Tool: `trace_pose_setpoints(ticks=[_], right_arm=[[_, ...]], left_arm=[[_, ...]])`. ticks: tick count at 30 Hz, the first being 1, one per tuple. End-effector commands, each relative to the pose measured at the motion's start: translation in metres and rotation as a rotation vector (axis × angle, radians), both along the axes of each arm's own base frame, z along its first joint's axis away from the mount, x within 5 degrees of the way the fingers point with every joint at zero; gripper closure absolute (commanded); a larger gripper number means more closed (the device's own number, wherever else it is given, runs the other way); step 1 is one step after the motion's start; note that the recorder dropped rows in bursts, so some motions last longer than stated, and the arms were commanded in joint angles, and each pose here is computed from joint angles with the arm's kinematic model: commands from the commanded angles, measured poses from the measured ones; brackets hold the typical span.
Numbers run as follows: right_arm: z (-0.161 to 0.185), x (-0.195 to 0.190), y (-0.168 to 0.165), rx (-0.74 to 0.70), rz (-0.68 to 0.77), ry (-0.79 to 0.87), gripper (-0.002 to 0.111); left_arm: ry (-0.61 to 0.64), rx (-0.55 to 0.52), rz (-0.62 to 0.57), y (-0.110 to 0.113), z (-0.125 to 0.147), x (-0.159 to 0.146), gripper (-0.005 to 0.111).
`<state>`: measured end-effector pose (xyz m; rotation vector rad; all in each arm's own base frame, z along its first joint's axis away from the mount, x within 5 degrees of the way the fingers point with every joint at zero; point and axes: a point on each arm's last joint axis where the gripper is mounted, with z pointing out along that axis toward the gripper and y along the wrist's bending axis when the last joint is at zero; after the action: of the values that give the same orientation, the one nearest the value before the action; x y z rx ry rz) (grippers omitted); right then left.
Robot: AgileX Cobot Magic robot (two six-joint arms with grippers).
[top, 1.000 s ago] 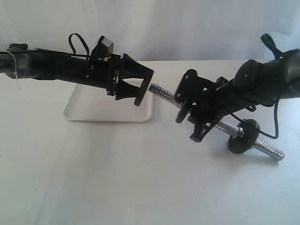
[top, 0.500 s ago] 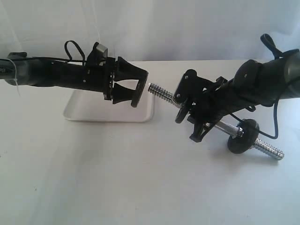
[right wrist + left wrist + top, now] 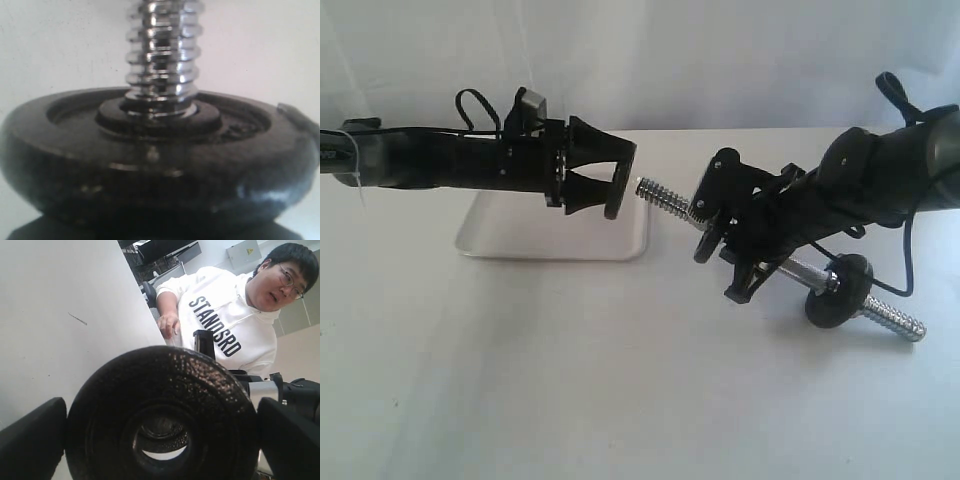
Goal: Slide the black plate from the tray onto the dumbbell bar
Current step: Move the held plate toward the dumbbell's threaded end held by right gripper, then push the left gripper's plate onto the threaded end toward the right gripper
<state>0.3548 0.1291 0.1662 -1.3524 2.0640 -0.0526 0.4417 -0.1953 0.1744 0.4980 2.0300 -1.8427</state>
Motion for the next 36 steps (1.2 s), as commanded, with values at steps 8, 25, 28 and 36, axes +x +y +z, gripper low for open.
trace_pose_setpoints(ticks=[8,25,28,36], right_arm=[[0.031,0.012,-0.002,0.028,-0.053,-0.168,0.108],[0.03,0.01,-0.001,0.008,-0.014,-0.155,0.108],[0.03,0.01,-0.001,0.008,-0.014,-0.155,0.108],[0.03,0.01,-0.001,0.007,-0.018,-0.161,0.108]], left_arm=[[-0.048,-0.065,-0.005,-0.015,0.017,-0.005,0.107],[-0.062,-0.112,-0.087,-0.025,0.021,-0.016,0.107],[-0.068,-0.075,-0.085,-0.025,0.018,-0.015,0.107],[-0.069,-0.037,-0.073,-0.025,0.014,-0.014,0.107]])
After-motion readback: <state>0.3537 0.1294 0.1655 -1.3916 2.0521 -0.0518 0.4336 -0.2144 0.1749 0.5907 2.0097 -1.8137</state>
